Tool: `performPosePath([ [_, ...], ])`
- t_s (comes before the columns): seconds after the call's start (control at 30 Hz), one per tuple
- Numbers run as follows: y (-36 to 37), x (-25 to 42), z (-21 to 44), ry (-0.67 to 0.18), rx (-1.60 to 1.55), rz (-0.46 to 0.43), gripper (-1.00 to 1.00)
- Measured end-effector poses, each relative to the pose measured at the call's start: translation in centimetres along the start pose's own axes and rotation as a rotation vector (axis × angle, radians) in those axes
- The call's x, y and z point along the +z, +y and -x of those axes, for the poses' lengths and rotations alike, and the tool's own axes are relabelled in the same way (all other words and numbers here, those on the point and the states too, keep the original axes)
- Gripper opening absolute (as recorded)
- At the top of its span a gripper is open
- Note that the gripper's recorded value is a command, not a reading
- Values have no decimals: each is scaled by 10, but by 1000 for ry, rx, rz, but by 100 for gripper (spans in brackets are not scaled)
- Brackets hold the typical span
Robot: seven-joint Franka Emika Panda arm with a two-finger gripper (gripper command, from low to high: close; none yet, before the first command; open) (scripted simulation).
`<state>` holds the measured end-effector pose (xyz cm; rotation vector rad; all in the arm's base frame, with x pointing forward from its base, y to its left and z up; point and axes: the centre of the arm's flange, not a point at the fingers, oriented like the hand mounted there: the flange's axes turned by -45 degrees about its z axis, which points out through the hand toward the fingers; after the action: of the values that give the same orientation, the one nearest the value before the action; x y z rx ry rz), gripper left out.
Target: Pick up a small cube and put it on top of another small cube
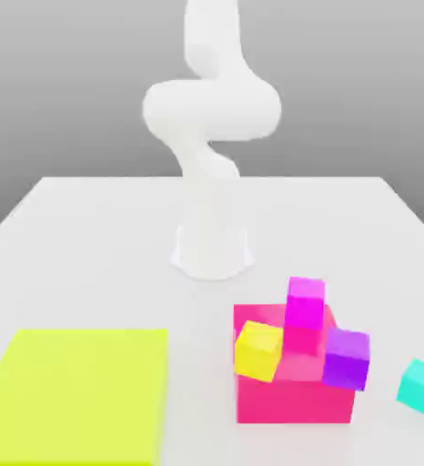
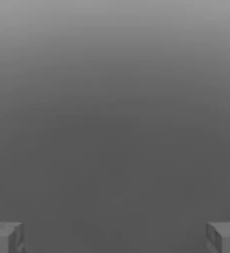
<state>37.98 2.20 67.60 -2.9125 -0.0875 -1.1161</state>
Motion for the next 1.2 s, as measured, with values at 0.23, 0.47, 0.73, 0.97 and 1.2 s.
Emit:
performPosePath([
  [0.23,-74,132,23,-191,-177,-106,0],
  [0.47,-159,242,89,-372,-368,-190,0],
  [0.73,-252,332,216,-571,-615,-266,0],
  [0.97,-284,392,324,-689,-754,-290,0],
  [1.2,-284,417,349,-692,-758,-291,-100],
])
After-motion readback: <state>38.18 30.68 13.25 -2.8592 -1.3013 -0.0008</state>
